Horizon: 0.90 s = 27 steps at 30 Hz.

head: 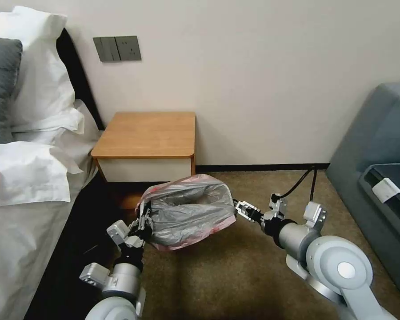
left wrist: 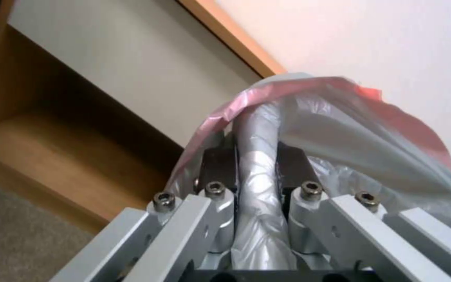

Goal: Pick up the garbage bag from the table and place it over the trash can.

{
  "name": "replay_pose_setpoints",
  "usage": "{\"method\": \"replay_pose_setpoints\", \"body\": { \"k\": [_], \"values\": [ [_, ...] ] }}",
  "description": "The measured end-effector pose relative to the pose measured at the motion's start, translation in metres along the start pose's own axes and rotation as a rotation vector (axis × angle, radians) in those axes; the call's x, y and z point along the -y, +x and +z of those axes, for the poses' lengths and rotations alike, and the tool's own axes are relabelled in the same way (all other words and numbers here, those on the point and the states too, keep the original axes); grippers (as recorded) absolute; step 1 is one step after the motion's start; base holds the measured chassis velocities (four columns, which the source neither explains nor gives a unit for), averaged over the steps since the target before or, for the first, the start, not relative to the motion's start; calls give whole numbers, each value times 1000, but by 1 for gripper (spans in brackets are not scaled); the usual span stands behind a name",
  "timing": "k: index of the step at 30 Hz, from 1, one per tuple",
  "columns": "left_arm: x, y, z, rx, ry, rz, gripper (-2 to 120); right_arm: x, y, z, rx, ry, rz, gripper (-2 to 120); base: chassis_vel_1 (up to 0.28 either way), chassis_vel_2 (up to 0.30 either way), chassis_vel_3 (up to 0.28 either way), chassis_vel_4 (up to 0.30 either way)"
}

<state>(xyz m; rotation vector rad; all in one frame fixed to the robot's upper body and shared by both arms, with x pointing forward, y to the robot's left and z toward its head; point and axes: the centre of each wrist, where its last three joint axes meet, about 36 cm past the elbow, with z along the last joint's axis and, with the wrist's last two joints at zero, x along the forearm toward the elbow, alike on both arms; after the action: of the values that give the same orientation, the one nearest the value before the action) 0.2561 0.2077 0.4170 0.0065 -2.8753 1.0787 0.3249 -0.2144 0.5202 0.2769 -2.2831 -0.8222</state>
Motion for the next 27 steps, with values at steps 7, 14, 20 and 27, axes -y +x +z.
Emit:
{"method": "replay_pose_setpoints", "body": {
  "k": [7, 14, 20, 27],
  "values": [
    [-1, -5, -6, 12, 15, -12, 9, -3, 9, 3, 0, 14, 16, 100, 0, 0, 0, 0],
    [-2, -6, -8, 14, 13, -38, 9, -8, 31, 9, 43, -28, 19, 100, 0, 0, 0, 0],
    [-5, -6, -15, 14, 29, -84, 9, -12, 54, 23, 179, -269, -150, 100, 0, 0, 0, 0],
    [2, -4, -20, 5, 78, -93, 9, -11, 43, 31, 186, -516, -387, 100, 0, 0, 0, 0]
  ]
}}
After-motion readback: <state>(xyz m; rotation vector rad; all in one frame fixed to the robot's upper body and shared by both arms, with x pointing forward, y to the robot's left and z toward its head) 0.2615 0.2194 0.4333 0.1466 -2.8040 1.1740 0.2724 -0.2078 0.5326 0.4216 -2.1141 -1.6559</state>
